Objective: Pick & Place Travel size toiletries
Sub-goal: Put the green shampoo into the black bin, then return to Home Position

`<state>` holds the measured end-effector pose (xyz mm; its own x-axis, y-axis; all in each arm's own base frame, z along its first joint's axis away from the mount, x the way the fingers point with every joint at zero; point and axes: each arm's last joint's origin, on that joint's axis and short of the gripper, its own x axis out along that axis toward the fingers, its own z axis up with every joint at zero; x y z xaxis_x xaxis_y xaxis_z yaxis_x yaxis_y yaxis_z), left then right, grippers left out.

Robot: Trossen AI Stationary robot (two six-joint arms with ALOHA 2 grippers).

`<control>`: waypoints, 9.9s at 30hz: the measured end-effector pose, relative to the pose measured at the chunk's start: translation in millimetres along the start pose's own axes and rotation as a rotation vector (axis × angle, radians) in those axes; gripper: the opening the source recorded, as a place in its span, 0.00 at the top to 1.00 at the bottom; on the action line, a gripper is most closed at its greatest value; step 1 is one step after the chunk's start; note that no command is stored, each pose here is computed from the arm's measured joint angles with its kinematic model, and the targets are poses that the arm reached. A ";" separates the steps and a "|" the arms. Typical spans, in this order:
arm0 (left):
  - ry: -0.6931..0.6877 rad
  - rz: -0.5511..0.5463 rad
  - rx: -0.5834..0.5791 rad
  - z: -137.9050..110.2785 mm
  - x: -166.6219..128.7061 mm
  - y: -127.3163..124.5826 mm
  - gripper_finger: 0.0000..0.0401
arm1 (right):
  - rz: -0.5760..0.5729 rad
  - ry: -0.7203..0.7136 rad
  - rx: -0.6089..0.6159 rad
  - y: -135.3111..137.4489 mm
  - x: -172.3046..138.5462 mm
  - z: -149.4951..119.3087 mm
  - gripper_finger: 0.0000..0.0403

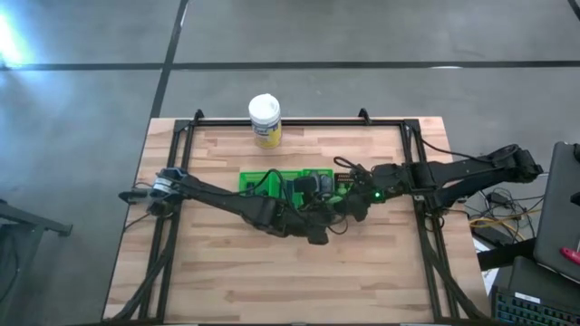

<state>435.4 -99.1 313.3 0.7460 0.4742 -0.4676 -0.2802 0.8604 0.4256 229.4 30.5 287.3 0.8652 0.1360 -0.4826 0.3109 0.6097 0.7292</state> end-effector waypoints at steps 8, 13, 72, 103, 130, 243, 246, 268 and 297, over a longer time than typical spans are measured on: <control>0.021 -0.005 -0.051 -9.3 8.8 -0.2 0.52 | -0.073 0.001 -0.028 -6.9 -0.3 1.0 0.76; 0.120 -0.001 -0.060 -26.1 10.9 -3.8 0.40 | -0.349 0.046 -0.077 -28.5 -8.4 -7.0 0.76; 0.266 -0.012 -0.722 -213.6 -111.4 87.4 0.42 | -0.713 0.202 -0.329 -20.2 22.2 -12.5 0.26; -0.532 0.392 -0.889 -223.3 -67.6 369.0 0.42 | -0.354 -0.330 -0.379 -121.7 -5.4 178.9 0.43; -0.631 0.634 -0.367 -164.7 -233.3 301.4 0.42 | -0.404 -0.518 -0.656 -83.6 -21.7 274.0 0.29; -0.309 1.278 -0.806 -405.3 -164.7 229.9 0.42 | -0.323 -0.689 -0.692 -29.6 -80.6 216.0 0.23; -0.308 1.278 -0.806 -405.3 -164.7 229.9 0.42 | -0.323 -0.777 -0.771 -26.3 -107.3 188.4 0.26; -0.307 1.278 -0.806 -405.4 -164.6 229.8 0.42 | -0.567 -1.214 -0.827 -139.5 -174.2 24.7 0.42; -0.306 1.277 -0.806 -405.5 -164.5 229.7 0.42 | -1.071 -1.198 -0.651 -215.3 -155.3 -31.8 0.32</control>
<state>3.3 96.2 173.8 -0.1740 0.9810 0.0854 -0.9743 -0.1589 -0.1598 15.6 -97.1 189.9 0.2802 -0.9305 0.2359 0.9597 0.2656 -0.0924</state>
